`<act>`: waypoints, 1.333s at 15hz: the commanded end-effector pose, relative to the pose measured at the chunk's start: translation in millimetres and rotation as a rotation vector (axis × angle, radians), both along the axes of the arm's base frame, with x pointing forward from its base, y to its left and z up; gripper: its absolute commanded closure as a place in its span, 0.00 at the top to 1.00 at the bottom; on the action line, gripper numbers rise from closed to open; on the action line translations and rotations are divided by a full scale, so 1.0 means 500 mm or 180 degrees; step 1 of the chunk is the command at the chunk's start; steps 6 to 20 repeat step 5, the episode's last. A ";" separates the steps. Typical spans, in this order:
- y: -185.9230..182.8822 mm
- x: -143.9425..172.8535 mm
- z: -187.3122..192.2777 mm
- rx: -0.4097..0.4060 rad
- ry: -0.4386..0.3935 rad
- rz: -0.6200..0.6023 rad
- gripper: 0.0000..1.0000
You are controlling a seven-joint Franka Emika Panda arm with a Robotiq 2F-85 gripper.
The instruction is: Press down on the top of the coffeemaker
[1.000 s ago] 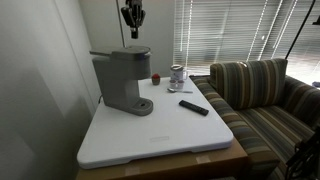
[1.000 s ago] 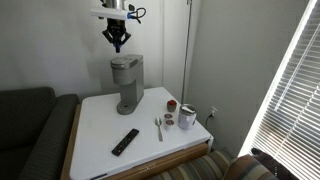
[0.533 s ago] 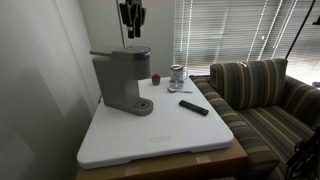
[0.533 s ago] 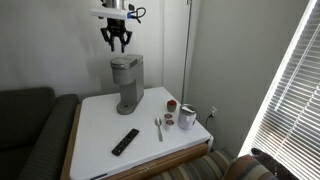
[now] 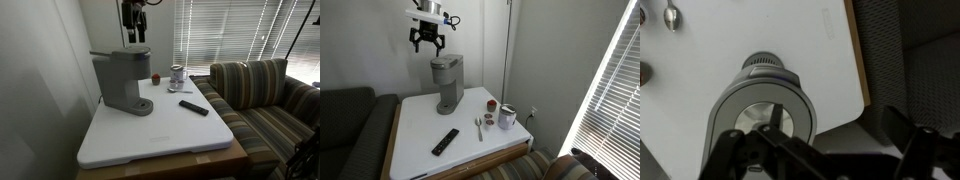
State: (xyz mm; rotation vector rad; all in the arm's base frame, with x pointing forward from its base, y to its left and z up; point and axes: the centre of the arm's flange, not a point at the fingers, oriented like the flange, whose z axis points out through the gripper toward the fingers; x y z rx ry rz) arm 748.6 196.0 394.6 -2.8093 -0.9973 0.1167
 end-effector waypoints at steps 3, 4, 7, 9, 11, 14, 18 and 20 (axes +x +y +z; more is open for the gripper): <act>0.015 -0.015 -0.010 0.0052 0.0151 0.0223 1.00; 0.020 -0.020 -0.010 0.0081 0.0192 0.0272 1.00; 0.022 -0.022 -0.010 0.0095 0.0203 0.0293 1.00; 0.022 -0.022 -0.010 0.0095 0.0203 0.0293 1.00; 0.022 -0.022 -0.010 0.0095 0.0203 0.0293 1.00; 0.022 -0.022 -0.010 0.0095 0.0203 0.0293 1.00; 0.022 -0.022 -0.010 0.0095 0.0203 0.0293 1.00; 0.022 -0.022 -0.010 0.0095 0.0203 0.0293 1.00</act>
